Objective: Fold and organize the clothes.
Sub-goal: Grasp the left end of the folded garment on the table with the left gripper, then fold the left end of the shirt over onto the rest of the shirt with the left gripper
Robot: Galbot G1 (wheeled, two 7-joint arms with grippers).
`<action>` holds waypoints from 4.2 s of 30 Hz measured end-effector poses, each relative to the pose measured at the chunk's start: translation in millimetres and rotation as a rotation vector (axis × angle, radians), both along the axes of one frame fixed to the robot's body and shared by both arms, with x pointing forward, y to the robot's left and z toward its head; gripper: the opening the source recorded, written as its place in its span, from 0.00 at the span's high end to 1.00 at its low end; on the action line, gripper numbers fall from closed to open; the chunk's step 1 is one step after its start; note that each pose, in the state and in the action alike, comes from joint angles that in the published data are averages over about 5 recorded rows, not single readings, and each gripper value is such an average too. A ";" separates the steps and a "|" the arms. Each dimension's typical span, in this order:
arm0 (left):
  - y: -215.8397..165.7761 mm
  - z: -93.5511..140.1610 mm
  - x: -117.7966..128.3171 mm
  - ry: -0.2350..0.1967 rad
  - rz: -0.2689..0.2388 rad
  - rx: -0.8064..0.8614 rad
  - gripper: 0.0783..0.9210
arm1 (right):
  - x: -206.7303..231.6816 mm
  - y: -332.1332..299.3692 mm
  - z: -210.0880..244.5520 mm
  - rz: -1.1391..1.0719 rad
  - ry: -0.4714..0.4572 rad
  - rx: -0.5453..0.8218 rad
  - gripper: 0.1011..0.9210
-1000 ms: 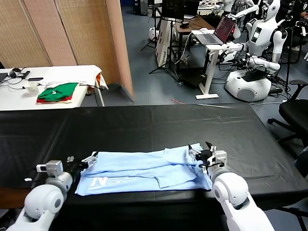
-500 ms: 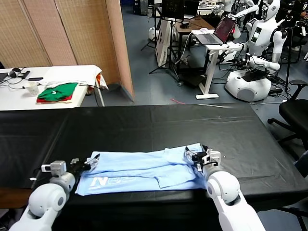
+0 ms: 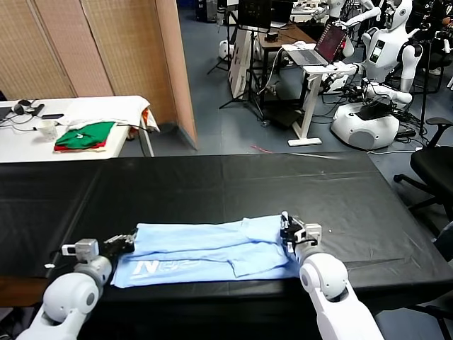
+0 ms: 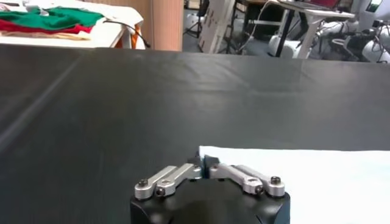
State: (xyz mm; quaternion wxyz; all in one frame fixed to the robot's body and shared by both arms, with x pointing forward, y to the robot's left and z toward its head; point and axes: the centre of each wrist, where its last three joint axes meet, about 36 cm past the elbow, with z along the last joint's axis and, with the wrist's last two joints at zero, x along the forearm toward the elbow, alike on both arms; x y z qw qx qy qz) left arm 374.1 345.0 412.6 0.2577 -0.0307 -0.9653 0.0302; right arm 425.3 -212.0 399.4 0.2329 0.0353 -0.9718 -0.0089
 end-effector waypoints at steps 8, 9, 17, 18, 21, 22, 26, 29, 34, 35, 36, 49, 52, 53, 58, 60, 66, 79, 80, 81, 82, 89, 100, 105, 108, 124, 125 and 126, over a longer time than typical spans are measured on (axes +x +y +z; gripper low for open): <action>2.0 -0.7 -4.4 -0.029 0.020 0.022 0.92 | -6.6 0.9 0.7 -0.032 -0.014 0.006 0.93; 3.0 -0.4 -5.2 -0.032 0.025 0.026 0.92 | -7.3 1.2 0.3 -0.035 -0.015 0.006 0.93; 7.3 3.7 -14.1 -0.046 0.041 0.038 0.92 | -7.8 1.9 -4.9 -0.040 -0.013 0.012 0.93; 7.0 3.8 -15.0 -0.047 0.041 0.040 0.92 | -8.2 1.4 -4.9 -0.035 -0.015 0.015 0.93; 5.5 3.9 -16.5 -0.049 0.043 0.044 0.92 | -11.0 -1.4 -2.7 -0.014 -0.031 0.028 0.84; 4.9 4.3 -16.8 -0.050 0.044 0.044 0.92 | -12.5 -2.7 -1.1 -0.007 -0.041 0.032 0.79; 3.3 7.4 -19.2 -0.064 0.050 0.053 0.89 | -19.7 -9.0 8.9 0.012 -0.103 0.041 0.47; 4.8 9.8 -21.7 -0.080 0.058 0.059 0.73 | -26.9 -14.3 18.2 0.015 -0.147 0.038 0.25; 13.6 12.0 -25.9 -0.103 0.082 0.052 0.35 | -43.1 -27.2 32.4 0.005 -0.190 0.016 0.04; 15.9 12.7 -26.9 -0.105 0.087 0.047 0.28 | -46.8 -29.5 35.0 0.003 -0.194 0.013 0.03; 17.9 13.5 -28.0 -0.107 0.092 0.041 0.22 | -50.9 -31.8 37.4 0.001 -0.199 0.009 0.02; 5.7 -6.7 -69.5 -0.073 0.134 0.008 0.02 | -87.9 -37.1 44.8 -0.003 -0.199 0.008 0.02; 0.6 -9.6 -75.0 -0.066 0.140 -0.011 0.02 | -89.6 -35.5 45.0 0.001 -0.198 0.010 0.02; -0.5 -10.3 -76.2 -0.064 0.141 -0.016 0.02 | -90.0 -34.9 45.0 0.002 -0.197 0.011 0.02; -2.9 -14.1 -79.4 -0.055 0.149 -0.042 0.02 | -91.4 -32.5 44.8 0.005 -0.195 0.015 0.02; -3.1 -15.7 -80.1 -0.052 0.152 -0.049 0.02 | -91.7 -32.0 44.7 0.006 -0.194 0.015 0.02; -8.9 -21.1 -81.8 -0.049 0.137 -0.049 0.02 | -92.1 -29.4 44.8 0.007 -0.195 0.017 0.02; -16.3 -28.9 -82.3 -0.040 0.110 -0.060 0.47 | -88.1 -20.8 44.4 0.015 -0.208 0.014 0.02; -15.9 -28.8 -81.8 -0.038 0.112 -0.070 0.53 | -87.9 -20.4 44.1 0.015 -0.209 0.013 0.02; -15.6 -28.5 -81.2 -0.034 0.113 -0.081 0.62 | -87.7 -19.9 43.8 0.015 -0.209 0.013 0.02; -15.3 -28.2 -80.7 -0.030 0.114 -0.091 0.69 | -87.6 -19.5 43.4 0.015 -0.209 0.013 0.02; -11.8 -21.6 -78.4 -0.028 0.105 -0.094 0.86 | -87.5 -18.3 42.2 0.011 -0.212 0.012 0.02; 34.5 -2.9 -78.1 -0.109 0.090 0.247 0.87 | -90.1 -15.0 39.0 0.005 -0.206 0.024 0.02; 67.2 10.6 -78.3 -0.127 0.111 0.363 0.87 | -92.3 -14.4 37.4 0.001 -0.203 0.026 0.02; 79.4 18.2 -77.3 -0.147 0.122 0.416 0.87 | -94.7 -14.2 36.9 -0.003 -0.205 0.026 0.02; -12.9 43.0 -74.1 -0.163 0.060 -0.072 0.87 | -123.1 -20.6 28.6 -0.071 -0.201 -0.010 0.02; -21.3 43.9 -73.5 -0.162 0.044 -0.116 0.87 | -125.3 -21.8 27.9 -0.078 -0.200 -0.015 0.02; -29.2 44.7 -72.6 -0.161 0.027 -0.155 0.87 | -127.5 -23.0 27.2 -0.085 -0.199 -0.019 0.02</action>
